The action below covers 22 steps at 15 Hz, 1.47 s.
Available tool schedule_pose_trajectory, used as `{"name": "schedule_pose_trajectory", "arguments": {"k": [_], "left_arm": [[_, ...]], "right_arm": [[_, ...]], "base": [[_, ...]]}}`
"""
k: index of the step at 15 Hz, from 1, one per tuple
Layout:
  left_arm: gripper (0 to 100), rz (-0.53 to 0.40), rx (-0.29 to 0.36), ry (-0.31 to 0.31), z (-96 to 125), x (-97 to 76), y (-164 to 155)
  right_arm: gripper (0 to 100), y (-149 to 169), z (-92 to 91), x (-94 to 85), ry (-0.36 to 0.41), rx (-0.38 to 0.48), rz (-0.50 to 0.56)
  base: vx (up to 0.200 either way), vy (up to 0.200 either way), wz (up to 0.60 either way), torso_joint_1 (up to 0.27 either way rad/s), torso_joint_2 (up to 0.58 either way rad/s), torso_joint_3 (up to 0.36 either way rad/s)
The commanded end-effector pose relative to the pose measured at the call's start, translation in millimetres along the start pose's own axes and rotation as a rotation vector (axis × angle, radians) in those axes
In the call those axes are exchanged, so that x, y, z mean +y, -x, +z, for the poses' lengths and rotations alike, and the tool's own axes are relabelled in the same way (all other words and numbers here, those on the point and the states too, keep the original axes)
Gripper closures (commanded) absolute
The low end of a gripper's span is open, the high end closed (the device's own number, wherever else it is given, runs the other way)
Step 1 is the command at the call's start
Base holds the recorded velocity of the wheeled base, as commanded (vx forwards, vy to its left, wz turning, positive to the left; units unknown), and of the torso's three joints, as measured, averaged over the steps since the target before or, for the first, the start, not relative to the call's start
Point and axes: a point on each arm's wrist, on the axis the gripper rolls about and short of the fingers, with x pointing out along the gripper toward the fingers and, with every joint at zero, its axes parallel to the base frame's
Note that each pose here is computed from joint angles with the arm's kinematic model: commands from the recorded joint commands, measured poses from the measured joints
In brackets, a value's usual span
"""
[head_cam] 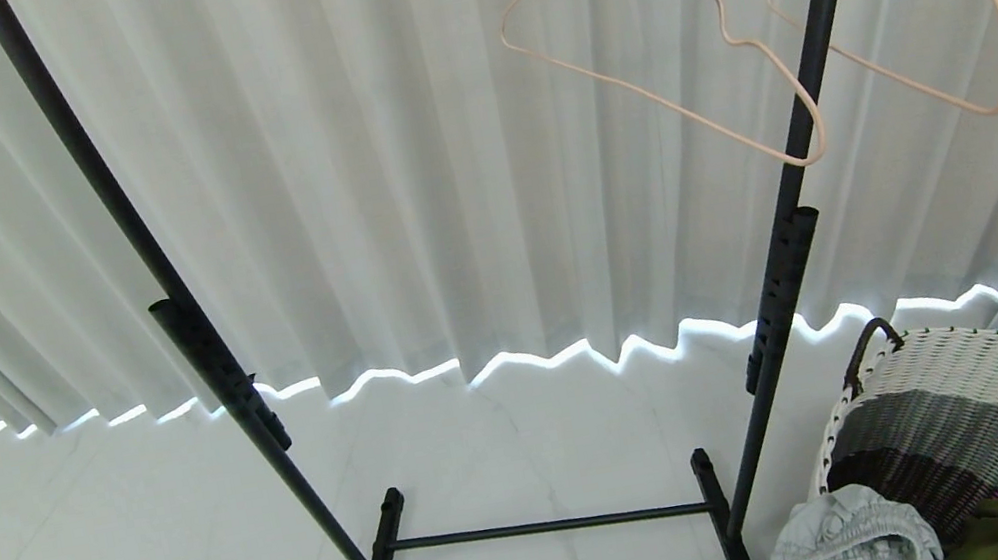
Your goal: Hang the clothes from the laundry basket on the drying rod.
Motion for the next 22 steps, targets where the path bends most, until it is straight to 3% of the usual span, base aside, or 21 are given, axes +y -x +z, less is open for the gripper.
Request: {"name": "schedule_pose_trajectory", "arguments": {"k": [1,9,11,13,20,21,22], "left_arm": [[0,0.0,0.0,0.0,0,0.0,0],[0,0.0,0.0,0.0,0,0.0,0],[0,0.0,0.0,-0.001,0,0.0,0],[0,0.0,0.0,-0.003,0,0.0,0],[0,0.0,0.0,-0.003,0,0.0,0],[0,0.0,0.002,-0.003,0,0.0,0],[0,0.0,0.002,-0.003,0,0.0,0]], "right_arm": [[0,-18,-5.3,4.3,0.019,0.081,0.044],[0,-41,-0.3,-4.2,0.03,0.102,0.029],[0,-52,2.5,-14.5,0.026,0.065,-0.014],[0,-58,-3.5,-26.9,0.082,-0.007,0.011],[0,-60,-1.5,-29.6,0.103,-0.101,0.067],[100,-60,-1.5,-29.3,0.103,-0.109,0.071],[100,-59,-0.6,-30.0,0.104,-0.117,0.064]], "base": [[0.0,0.0,0.0,0.0,0.0,0.0],[0.0,0.0,0.0,0.0,0.0,0.0],[0.0,0.0,0.0,0.0,0.0,0.0],[0.0,0.0,0.0,0.0,0.0,0.0],[0.0,0.0,0.0,0.0,0.0,0.0],[0.0,0.0,0.0,0.0,0.0,0.0],[0.0,0.0,0.0,0.0,0.0,0.0]]}}
